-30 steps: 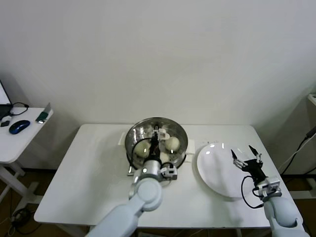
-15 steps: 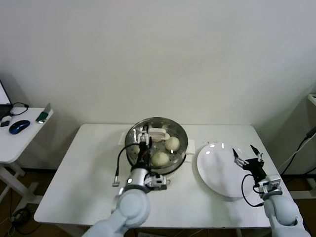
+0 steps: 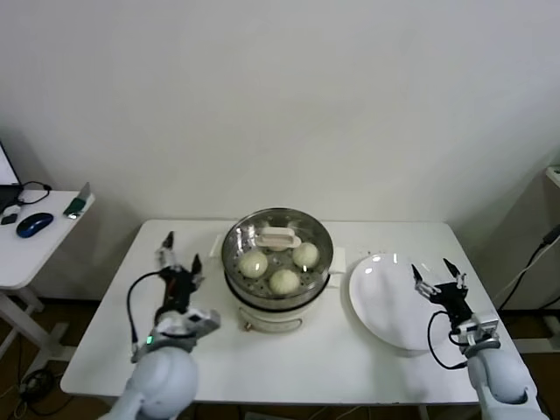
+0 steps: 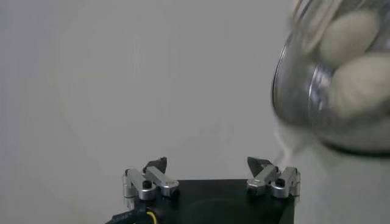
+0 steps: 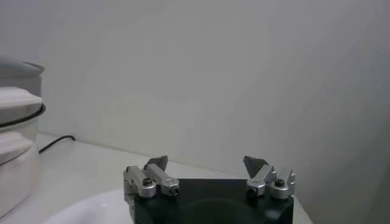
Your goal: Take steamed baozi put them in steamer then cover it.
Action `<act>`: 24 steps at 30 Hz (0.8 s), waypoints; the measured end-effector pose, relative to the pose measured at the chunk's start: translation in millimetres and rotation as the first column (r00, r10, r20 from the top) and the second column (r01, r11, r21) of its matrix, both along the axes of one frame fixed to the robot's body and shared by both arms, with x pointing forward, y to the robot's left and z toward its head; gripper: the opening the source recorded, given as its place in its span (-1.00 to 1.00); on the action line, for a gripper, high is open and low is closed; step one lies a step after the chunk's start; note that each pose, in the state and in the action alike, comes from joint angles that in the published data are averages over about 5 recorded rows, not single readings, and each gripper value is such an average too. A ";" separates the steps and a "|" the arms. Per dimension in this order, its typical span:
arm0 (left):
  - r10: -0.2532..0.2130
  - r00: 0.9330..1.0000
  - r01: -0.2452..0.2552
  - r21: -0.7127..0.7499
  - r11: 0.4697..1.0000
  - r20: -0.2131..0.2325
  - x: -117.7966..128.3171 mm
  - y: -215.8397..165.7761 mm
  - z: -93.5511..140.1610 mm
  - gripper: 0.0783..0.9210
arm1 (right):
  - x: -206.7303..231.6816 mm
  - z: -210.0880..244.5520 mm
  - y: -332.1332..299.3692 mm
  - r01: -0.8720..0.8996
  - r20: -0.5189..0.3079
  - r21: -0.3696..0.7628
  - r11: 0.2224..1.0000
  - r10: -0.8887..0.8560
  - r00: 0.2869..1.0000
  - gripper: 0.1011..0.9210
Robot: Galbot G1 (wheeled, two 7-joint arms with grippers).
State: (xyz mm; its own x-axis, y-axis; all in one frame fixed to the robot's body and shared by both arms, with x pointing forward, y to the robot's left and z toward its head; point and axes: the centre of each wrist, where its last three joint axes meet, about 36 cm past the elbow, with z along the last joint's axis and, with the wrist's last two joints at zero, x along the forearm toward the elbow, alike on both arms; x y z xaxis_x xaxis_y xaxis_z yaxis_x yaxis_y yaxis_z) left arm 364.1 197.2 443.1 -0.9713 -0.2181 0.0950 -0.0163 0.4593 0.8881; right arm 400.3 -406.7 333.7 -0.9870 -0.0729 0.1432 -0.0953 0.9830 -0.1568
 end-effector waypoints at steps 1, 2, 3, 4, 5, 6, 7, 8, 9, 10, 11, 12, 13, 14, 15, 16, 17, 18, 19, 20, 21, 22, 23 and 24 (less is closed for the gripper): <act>0.019 1.000 -0.019 -0.040 0.999 -0.014 0.2 9.6 -2.7 0.77 | -1.2 -0.4 0.5 -0.002 0.000 0.002 1.000 0.002 1.000 0.76; 0.033 0.999 -0.035 -0.080 0.996 -0.028 0.3 19.1 -6.2 0.77 | -2.5 -0.8 1.0 -0.004 0.000 0.004 1.000 0.004 1.000 0.76; 0.042 0.998 -0.047 -0.123 0.991 -0.040 0.4 28.5 -10.2 0.77 | -3.8 -1.3 1.7 -0.007 0.001 0.007 1.000 0.007 1.000 0.76; 0.046 0.998 -0.054 -0.168 0.984 -0.048 0.2 37.7 -14.7 0.77 | -5.1 -1.7 2.4 -0.009 0.004 0.011 1.000 0.009 1.000 0.76; 0.046 0.998 -0.056 -0.215 0.975 -0.053 -0.3 46.6 -19.6 0.77 | -6.4 -2.1 3.3 -0.011 0.007 0.015 1.000 0.011 1.000 0.76; 0.042 0.998 -0.055 -0.263 0.963 -0.053 -1.2 54.9 -24.7 0.77 | -7.8 -2.5 4.4 -0.013 0.010 0.021 1.000 0.013 1.000 0.76; 0.035 0.998 -0.048 -0.311 0.949 -0.047 -2.5 62.7 -30.0 0.77 | -9.1 -2.9 5.4 -0.015 0.014 0.027 1.000 0.015 1.000 0.76; 0.028 0.999 -0.039 -0.358 0.933 -0.036 -4.1 69.9 -35.5 0.77 | -10.4 -3.2 6.3 -0.016 0.018 0.033 0.999 0.016 1.000 0.76; 0.020 1.000 -0.027 -0.401 0.915 -0.021 -6.0 76.3 -41.2 0.77 | -11.8 -3.4 7.1 -0.018 0.023 0.040 0.999 0.017 1.000 0.76; 0.014 1.000 -0.014 -0.443 0.896 -0.004 -8.4 81.9 -47.2 0.77 | -13.2 -3.6 7.7 -0.020 0.026 0.046 0.999 0.018 0.999 0.76; 0.009 1.000 -0.001 -0.481 0.877 0.014 -10.8 86.9 -53.2 0.77 | -14.5 -3.8 8.3 -0.022 0.029 0.053 0.998 0.020 0.999 0.76; 0.006 0.999 0.012 -0.514 0.858 0.033 -13.1 91.5 -58.9 0.77 | -15.7 -4.1 8.9 -0.024 0.032 0.059 0.998 0.023 0.999 0.76; 0.005 0.999 0.024 -0.544 0.839 0.052 -15.5 95.6 -64.1 0.77 | -16.7 -4.5 9.6 -0.027 0.034 0.065 0.998 0.025 0.999 0.76; 0.006 0.997 0.036 -0.570 0.821 0.071 -17.6 99.4 -69.0 0.77 | -17.7 -5.2 10.4 -0.029 0.035 0.070 0.997 0.027 0.999 0.76; 0.008 0.996 0.047 -0.591 0.805 0.090 -19.6 103.1 -73.5 0.77 | -18.6 -5.8 11.1 -0.031 0.037 0.075 0.997 0.028 0.999 0.76; 0.011 0.994 0.057 -0.610 0.790 0.107 -21.5 106.5 -77.5 0.77 | -19.3 -6.4 11.9 -0.033 0.038 0.080 0.996 0.030 0.999 0.76; 0.015 0.992 0.065 -0.625 0.778 0.123 -23.4 109.5 -81.1 0.77 | -20.2 -6.9 12.7 -0.034 0.040 0.084 0.996 0.031 0.999 0.76; 0.019 0.990 0.073 -0.639 0.766 0.136 -25.4 112.3 -84.4 0.77 | -21.2 -7.2 13.5 -0.035 0.041 0.088 0.996 0.032 0.999 0.76; 0.023 0.989 0.080 -0.651 0.755 0.149 -27.4 114.9 -87.5 0.77 | -22.2 -7.6 14.2 -0.037 0.043 0.091 0.995 0.033 0.999 0.76; 0.028 0.987 0.086 -0.661 0.746 0.160 -29.3 117.3 -90.4 0.77 | -23.2 -8.0 14.7 -0.038 0.044 0.094 0.995 0.034 0.998 0.76; 0.031 0.985 0.092 -0.669 0.737 0.170 -31.2 119.6 -93.2 0.77 | -24.2 -8.4 14.9 -0.039 0.045 0.096 0.995 0.034 0.998 0.76; 0.035 0.983 0.096 -0.677 0.730 0.178 -33.1 121.7 -95.9 0.77 | -25.1 -8.8 14.9 -0.038 0.046 0.099 0.994 0.034 0.998 0.76; 0.039 0.982 0.101 -0.684 0.723 0.186 -34.9 123.6 -98.5 0.77 | -25.9 -9.2 14.7 -0.038 0.047 0.100 0.994 0.033 0.998 0.76; 0.041 0.981 0.103 -0.687 0.719 0.190 -35.8 124.6 -99.8 0.77 | -26.2 -9.4 14.5 -0.037 0.048 0.101 0.994 0.032 0.998 0.76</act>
State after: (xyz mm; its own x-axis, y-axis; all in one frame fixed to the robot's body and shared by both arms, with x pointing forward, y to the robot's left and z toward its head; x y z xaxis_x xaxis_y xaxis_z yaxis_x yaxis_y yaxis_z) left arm 328.2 321.8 343.3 -0.9909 -0.1308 0.0323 -0.1148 0.9456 0.3045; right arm 374.1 -392.2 324.3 -0.9890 -0.1190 0.0881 -0.1246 0.9903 -0.0611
